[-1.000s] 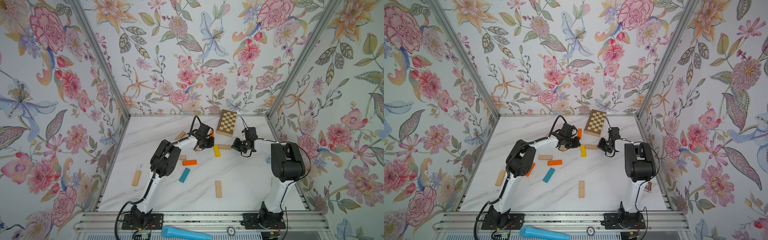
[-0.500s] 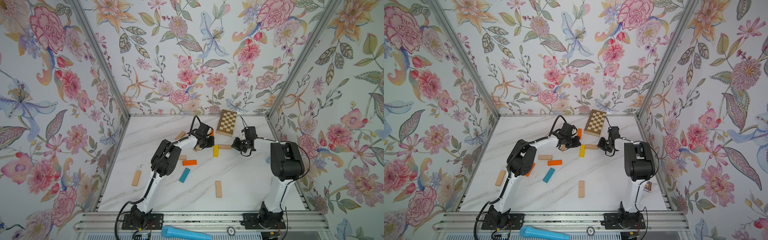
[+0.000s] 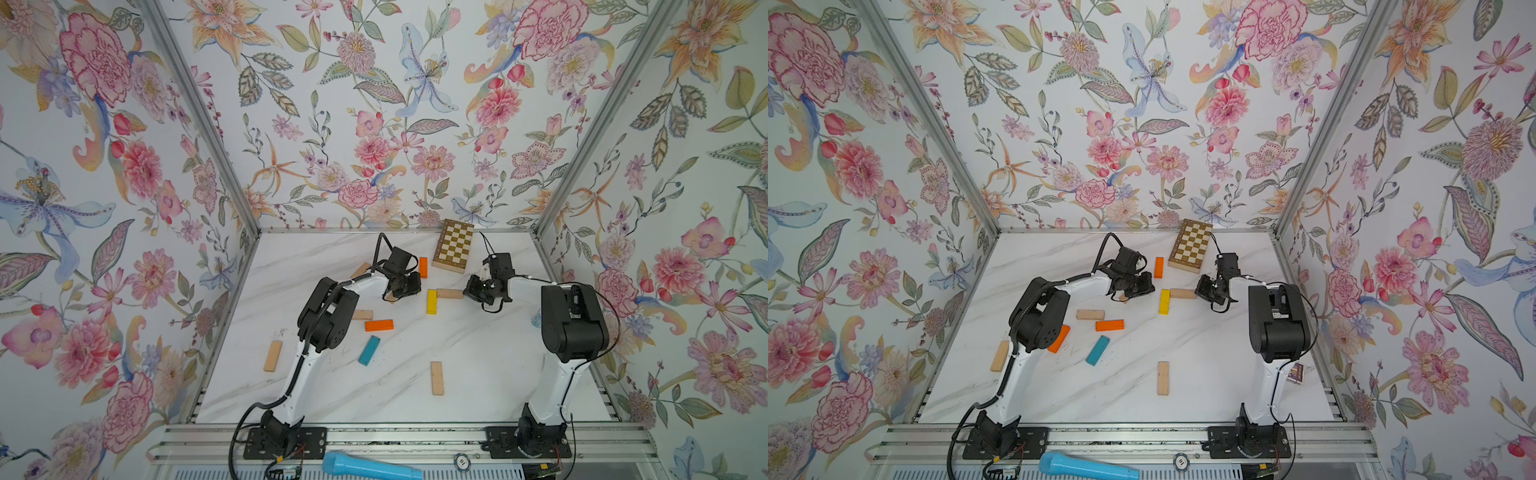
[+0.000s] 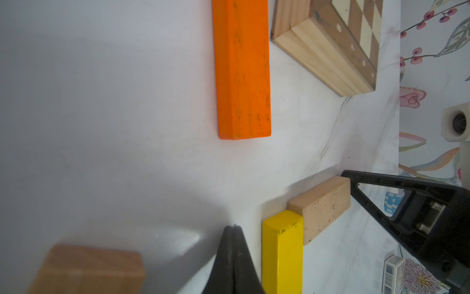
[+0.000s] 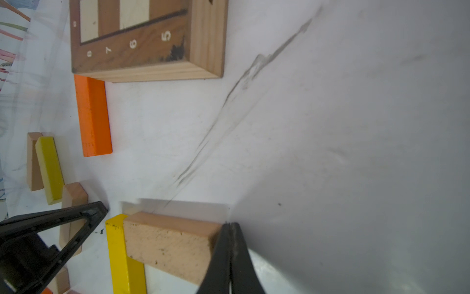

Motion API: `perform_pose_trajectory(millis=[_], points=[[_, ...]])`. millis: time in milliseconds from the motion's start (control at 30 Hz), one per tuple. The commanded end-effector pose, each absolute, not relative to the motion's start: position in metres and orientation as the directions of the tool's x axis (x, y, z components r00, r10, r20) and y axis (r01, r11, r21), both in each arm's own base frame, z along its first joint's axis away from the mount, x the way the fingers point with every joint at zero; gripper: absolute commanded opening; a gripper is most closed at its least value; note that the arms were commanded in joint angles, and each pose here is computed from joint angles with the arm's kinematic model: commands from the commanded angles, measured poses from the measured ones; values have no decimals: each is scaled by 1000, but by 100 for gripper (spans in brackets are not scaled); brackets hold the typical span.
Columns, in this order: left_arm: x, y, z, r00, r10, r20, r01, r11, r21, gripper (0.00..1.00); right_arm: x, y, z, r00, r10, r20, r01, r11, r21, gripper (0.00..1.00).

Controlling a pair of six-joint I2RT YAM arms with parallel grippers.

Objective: Assemble the number 6 with building blocks
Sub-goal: Assemble the building block at the center of the board.

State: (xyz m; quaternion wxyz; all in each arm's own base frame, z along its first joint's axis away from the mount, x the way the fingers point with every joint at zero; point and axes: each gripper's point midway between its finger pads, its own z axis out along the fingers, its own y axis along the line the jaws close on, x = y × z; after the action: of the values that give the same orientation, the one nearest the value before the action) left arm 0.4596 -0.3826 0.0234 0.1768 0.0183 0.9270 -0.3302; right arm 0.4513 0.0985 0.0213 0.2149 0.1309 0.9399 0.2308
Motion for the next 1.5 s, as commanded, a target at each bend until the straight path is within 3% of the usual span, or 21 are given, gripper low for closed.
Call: perform_pose_trajectory(millis=[0,600,900,1133,1333,1467], points=[[454,-386,41,-938,-99,-333,147,755,-639,0,440,93,11,-894,320,-313,160,881,445,7],[444,-411,45,-954,-120,-276,120,689,-715,0,436,108,7,-914,277,-295,133,894,428,7],[449,-407,45,-951,-122,-284,123,694,-709,0,441,104,13,-908,280,-311,131,896,425,7],[462,-385,51,-940,-142,-311,114,727,-677,0,445,92,22,-894,299,-334,151,903,403,13],[481,-378,86,-908,-115,-402,187,748,-637,13,456,81,47,-865,312,-393,160,914,372,21],[490,-378,114,-880,-67,-471,258,765,-591,32,461,76,70,-843,314,-436,154,919,364,27]])
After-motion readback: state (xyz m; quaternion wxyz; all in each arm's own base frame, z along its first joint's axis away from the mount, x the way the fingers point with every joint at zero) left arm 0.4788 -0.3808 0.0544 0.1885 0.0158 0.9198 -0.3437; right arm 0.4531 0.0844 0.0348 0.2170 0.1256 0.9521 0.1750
